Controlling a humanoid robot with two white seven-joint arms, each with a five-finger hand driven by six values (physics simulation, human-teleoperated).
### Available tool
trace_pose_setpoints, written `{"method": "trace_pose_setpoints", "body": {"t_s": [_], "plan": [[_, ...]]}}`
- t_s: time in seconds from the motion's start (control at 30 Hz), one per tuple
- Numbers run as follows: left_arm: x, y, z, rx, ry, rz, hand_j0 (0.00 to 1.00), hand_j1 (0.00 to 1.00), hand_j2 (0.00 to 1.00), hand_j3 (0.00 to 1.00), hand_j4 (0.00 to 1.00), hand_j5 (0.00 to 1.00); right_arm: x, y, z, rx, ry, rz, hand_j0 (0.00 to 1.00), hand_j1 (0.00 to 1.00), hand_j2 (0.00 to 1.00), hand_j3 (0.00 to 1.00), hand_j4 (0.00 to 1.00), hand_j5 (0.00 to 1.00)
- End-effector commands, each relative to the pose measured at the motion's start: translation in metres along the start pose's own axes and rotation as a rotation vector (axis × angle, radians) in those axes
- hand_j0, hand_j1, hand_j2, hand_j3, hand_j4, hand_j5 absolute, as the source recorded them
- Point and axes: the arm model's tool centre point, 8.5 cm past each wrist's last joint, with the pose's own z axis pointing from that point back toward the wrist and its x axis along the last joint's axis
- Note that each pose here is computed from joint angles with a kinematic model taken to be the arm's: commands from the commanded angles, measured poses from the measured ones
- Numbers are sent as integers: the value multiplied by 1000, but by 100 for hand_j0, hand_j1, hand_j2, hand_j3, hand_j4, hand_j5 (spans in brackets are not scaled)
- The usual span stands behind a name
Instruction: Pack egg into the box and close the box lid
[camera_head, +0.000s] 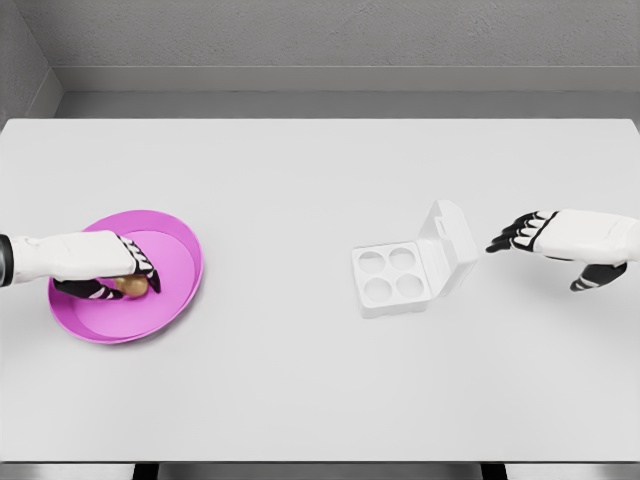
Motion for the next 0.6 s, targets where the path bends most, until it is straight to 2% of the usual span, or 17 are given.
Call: {"method": "trace_pose_setpoints", "body": {"t_s": [0.0,0.37,0.57], "plan": [[0,0,0,3,0,4,60,60,60,60,60,60,-1,-1,1,-4,2,-4,100,100,100,100,100,100],[0,1,0,3,-1,3,43,43,43,43,43,43,-1,0,1,-3,2,-5,100,100,100,100,100,100],[2,9,1,19,-6,-12,41,41,41,41,41,41,-1,0,2,-1,3,-6,100,100,100,100,100,100]]}}
